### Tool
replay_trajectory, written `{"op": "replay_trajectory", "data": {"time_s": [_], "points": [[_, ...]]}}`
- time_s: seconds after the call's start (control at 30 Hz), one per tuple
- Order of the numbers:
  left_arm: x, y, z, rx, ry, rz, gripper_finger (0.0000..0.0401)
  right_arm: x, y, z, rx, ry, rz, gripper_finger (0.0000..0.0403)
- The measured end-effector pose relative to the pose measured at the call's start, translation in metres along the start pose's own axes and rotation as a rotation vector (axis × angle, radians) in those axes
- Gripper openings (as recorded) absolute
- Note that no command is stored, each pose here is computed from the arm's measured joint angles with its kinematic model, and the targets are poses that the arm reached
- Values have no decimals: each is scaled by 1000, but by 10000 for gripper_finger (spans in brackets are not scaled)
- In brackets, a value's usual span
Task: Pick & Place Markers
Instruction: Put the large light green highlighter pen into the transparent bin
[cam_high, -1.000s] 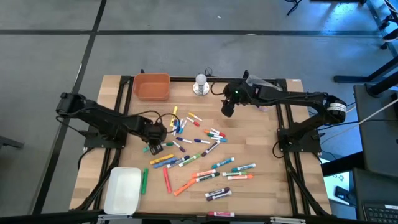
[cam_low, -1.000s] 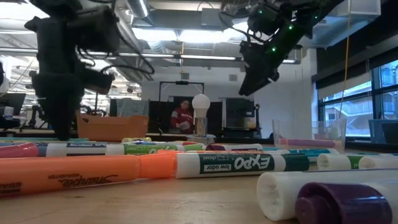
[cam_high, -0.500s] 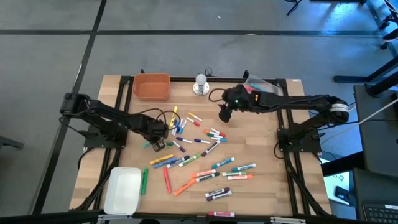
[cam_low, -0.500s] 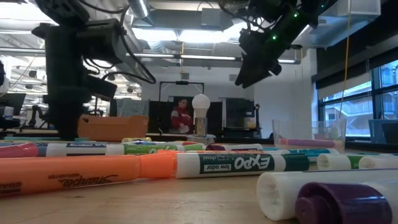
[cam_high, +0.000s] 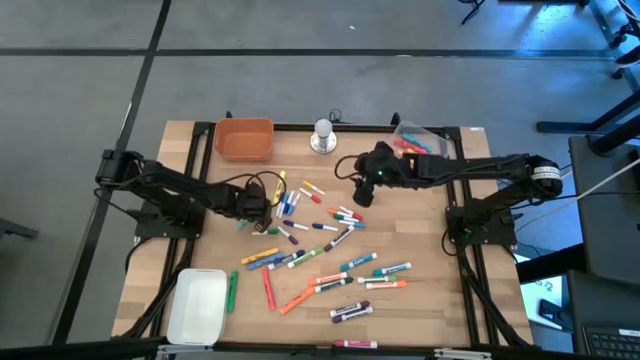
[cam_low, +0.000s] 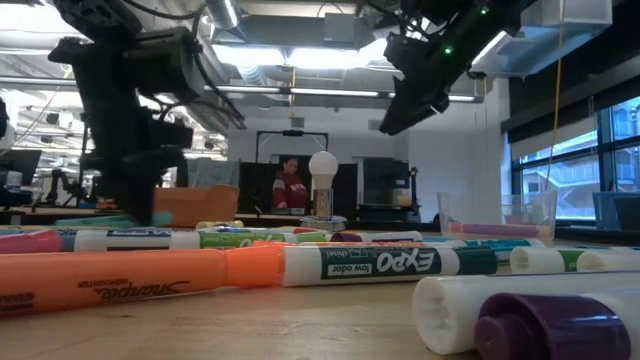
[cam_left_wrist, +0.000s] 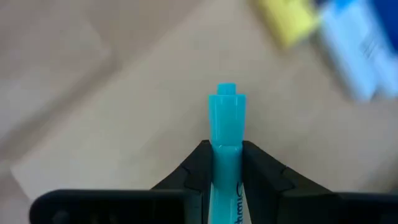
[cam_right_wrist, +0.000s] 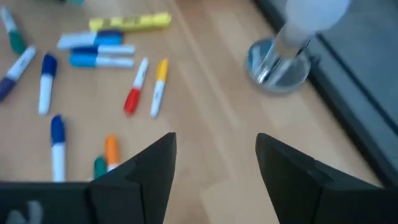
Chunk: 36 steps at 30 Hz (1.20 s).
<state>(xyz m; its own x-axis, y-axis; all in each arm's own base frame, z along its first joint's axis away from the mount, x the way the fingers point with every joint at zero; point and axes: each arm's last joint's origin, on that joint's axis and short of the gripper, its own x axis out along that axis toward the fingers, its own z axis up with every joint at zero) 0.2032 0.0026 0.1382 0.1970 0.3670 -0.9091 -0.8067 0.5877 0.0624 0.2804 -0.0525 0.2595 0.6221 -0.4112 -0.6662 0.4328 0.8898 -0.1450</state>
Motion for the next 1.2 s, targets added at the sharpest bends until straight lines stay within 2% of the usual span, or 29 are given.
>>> {"op": "replay_trajectory", "data": {"time_s": [0.13, 0.27, 0.4, 0.5, 0.7, 0.8, 0.9, 1.07, 1.2], "points": [[-4, -9, 5, -18, -217, 24, 59, -6, 14, -12, -5, 87, 0, 222], [-15, -27, 3, -38, -381, -64, 59, -14, 33, -14, 51, 68, 4, 222], [-33, -40, 7, 20, -500, -163, 59, -23, 53, -5, 122, -68, 90, 222], [-52, -49, 10, 35, -640, -217, 59, -28, 68, 6, 158, -196, 171, 222], [-87, -73, 10, 6, -932, -322, 62, -11, 106, 11, 4, -344, 266, 222], [-96, -83, 6, 37, -1006, -365, 62, 4, 120, 11, -14, -378, 347, 226], [-102, -89, 4, 16, -1051, -416, 62, 16, 126, 11, -48, -420, 394, 238], [-100, -99, -1, 10, -1074, -453, 62, 31, 129, 18, -17, -518, 530, 268], [-93, -106, -6, -10, -1075, -456, 62, 43, 128, 17, 38, -519, 535, 286]]}}
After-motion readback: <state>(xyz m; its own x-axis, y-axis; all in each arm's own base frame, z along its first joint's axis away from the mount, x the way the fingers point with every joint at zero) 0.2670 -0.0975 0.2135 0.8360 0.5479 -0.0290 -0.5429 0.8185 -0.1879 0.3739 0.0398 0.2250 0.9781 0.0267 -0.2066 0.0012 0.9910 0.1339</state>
